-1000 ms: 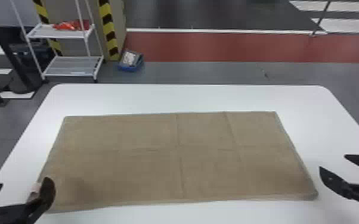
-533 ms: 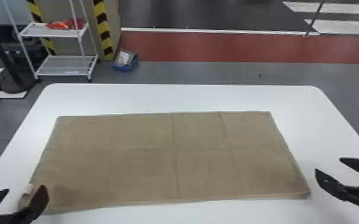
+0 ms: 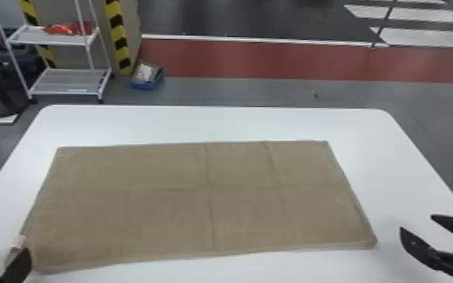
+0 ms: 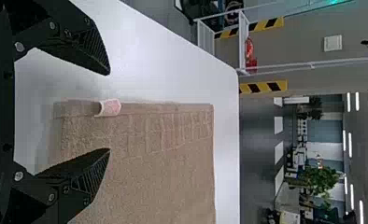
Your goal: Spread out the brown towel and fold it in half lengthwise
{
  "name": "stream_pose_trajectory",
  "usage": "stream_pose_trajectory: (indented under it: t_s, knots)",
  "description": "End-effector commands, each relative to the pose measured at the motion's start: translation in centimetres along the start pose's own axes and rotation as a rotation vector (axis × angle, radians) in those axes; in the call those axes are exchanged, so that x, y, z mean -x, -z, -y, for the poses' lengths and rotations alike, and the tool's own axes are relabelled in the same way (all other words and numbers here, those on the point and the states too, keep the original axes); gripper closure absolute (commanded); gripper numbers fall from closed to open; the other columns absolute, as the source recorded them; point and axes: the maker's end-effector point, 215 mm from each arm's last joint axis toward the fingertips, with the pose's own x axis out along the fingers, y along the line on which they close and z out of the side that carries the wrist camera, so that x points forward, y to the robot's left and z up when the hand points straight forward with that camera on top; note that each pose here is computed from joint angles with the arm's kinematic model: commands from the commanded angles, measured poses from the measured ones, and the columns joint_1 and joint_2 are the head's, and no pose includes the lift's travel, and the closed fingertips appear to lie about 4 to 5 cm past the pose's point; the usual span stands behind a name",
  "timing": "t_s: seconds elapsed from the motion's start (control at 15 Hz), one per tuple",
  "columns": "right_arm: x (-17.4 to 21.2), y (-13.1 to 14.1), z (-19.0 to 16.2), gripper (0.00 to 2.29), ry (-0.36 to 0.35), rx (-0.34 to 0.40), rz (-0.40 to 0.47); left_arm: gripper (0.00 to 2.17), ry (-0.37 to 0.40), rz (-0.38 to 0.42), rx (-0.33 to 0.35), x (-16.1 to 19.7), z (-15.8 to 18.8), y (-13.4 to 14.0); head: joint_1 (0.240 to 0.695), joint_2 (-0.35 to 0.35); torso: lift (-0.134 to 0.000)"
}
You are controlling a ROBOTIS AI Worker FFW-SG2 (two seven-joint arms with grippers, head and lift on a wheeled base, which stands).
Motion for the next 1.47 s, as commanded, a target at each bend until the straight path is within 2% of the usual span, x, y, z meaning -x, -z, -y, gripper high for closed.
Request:
stream_pose_trajectory:
  t_s: [0.0,0.2,0.53,0.73,0.87,1.0,1.07,1.13,1.27,1.4]
  knots:
    - [0.5,0.6,0.1,0.22,0.009,-0.002,-0.002,0.35,-0.029,-0.056,0.003,0.6,-1.6,1.5,0.695,-0.072,-0.123]
    - [1.0,1.1,0.6,0.22,0.023,-0.017,-0.004,0.45,-0.002,-0.075,0.01,0.9,-1.2,1.8,0.695,-0.048,-0.123]
    - [1.2,1.2,0.8,0.22,0.027,-0.027,0.0,0.45,0.035,-0.073,0.019,0.9,-0.3,1.6,0.695,-0.063,-0.123]
    - [1.7,1.7,1.2,0.22,0.037,-0.037,-0.003,0.46,0.069,-0.107,0.033,1.1,0.6,2.0,0.695,-0.085,-0.123]
    - [2.1,1.6,1.4,0.22,0.04,-0.043,0.005,0.98,0.076,-0.139,0.043,1.3,0.9,2.6,0.695,-0.106,-0.123]
    - [2.3,1.6,1.6,0.22,0.041,-0.046,0.006,1.09,0.077,-0.131,0.041,1.3,0.9,2.2,0.695,-0.115,-0.123]
    - [2.4,1.6,1.6,0.22,0.042,-0.045,0.007,1.45,0.078,-0.117,0.048,1.3,1.1,1.7,0.695,-0.118,-0.123]
    - [2.5,1.6,1.8,0.22,0.044,-0.047,0.007,1.53,0.08,-0.112,0.053,1.3,1.2,1.4,0.695,-0.121,-0.123]
    - [2.5,1.0,1.4,0.22,0.037,-0.022,0.022,1.53,0.086,-0.098,0.057,1.3,1.5,0.7,0.695,-0.127,-0.123]
    - [2.4,-0.9,0.7,0.28,0.021,0.074,0.082,1.53,0.091,-0.072,0.062,1.4,1.9,-0.6,0.695,-0.129,-0.123]
